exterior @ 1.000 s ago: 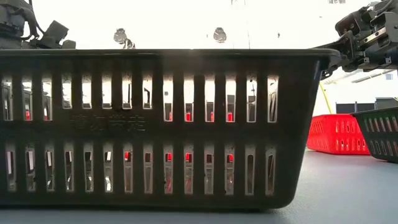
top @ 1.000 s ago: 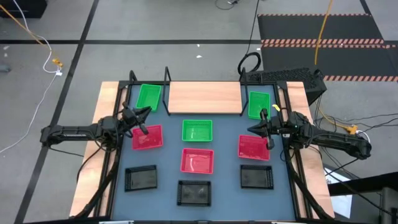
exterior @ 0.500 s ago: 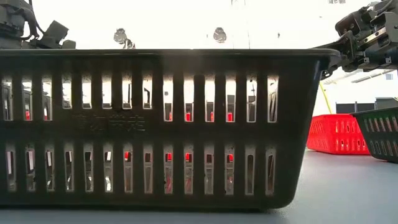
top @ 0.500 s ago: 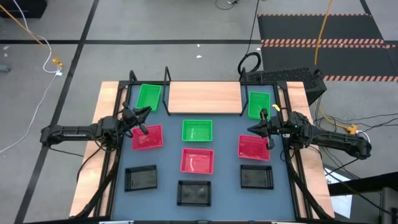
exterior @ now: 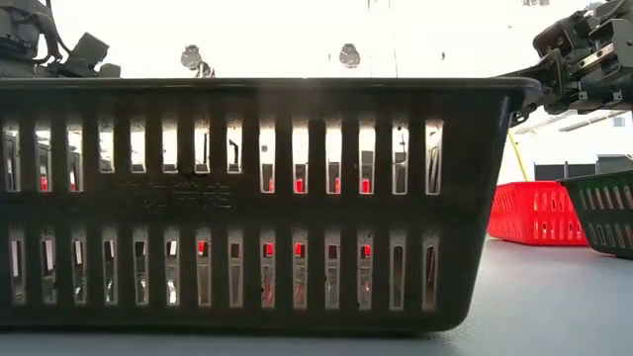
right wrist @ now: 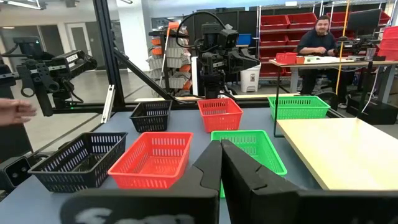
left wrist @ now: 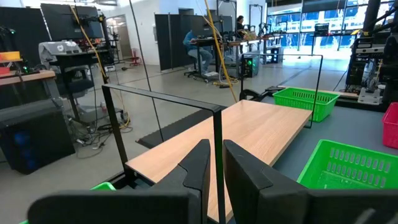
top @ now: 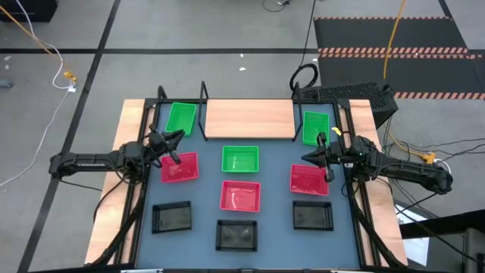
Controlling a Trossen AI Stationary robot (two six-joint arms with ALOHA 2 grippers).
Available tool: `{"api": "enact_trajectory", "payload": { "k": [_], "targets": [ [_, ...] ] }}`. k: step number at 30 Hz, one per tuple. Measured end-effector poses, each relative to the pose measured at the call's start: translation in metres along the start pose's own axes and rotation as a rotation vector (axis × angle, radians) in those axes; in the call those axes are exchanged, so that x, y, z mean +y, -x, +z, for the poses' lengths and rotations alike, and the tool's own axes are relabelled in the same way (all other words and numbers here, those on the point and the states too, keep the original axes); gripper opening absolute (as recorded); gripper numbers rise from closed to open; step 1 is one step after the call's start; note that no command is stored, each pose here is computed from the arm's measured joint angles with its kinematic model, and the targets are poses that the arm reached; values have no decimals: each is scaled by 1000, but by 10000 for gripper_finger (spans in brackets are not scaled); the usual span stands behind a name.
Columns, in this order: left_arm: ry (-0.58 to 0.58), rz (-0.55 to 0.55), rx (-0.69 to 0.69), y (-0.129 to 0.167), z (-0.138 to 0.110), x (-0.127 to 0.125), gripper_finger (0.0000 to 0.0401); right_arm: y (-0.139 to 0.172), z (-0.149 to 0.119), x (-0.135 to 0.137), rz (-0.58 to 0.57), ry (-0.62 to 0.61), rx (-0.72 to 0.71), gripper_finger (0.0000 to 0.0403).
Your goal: Stack baskets on shelf by color
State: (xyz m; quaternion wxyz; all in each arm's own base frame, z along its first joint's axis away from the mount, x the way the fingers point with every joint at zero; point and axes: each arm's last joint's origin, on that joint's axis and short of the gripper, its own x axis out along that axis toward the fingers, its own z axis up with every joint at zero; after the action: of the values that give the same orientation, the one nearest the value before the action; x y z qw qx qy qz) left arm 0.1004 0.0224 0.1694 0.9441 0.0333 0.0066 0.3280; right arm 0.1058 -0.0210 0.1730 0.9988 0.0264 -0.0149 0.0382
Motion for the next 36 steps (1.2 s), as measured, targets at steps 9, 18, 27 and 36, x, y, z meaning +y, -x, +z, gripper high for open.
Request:
{"api": "enact_trajectory", "payload": {
  "k": [9, 18, 27, 36],
  "targets": [
    [0, 0, 0, 0, 0, 0, 47, 0, 5, 0, 3, 42, -51, 0],
    [0, 0, 0, 0, 0, 0, 47, 0, 10, 1, 11, -52, -99, 0],
    [45, 0, -4, 0, 0, 0, 47, 0, 7, 1, 10, -123, -69, 0],
    [155, 0, -5, 0, 1, 0, 47, 1, 15, -2, -112, 18, -156, 0]
  ]
}}
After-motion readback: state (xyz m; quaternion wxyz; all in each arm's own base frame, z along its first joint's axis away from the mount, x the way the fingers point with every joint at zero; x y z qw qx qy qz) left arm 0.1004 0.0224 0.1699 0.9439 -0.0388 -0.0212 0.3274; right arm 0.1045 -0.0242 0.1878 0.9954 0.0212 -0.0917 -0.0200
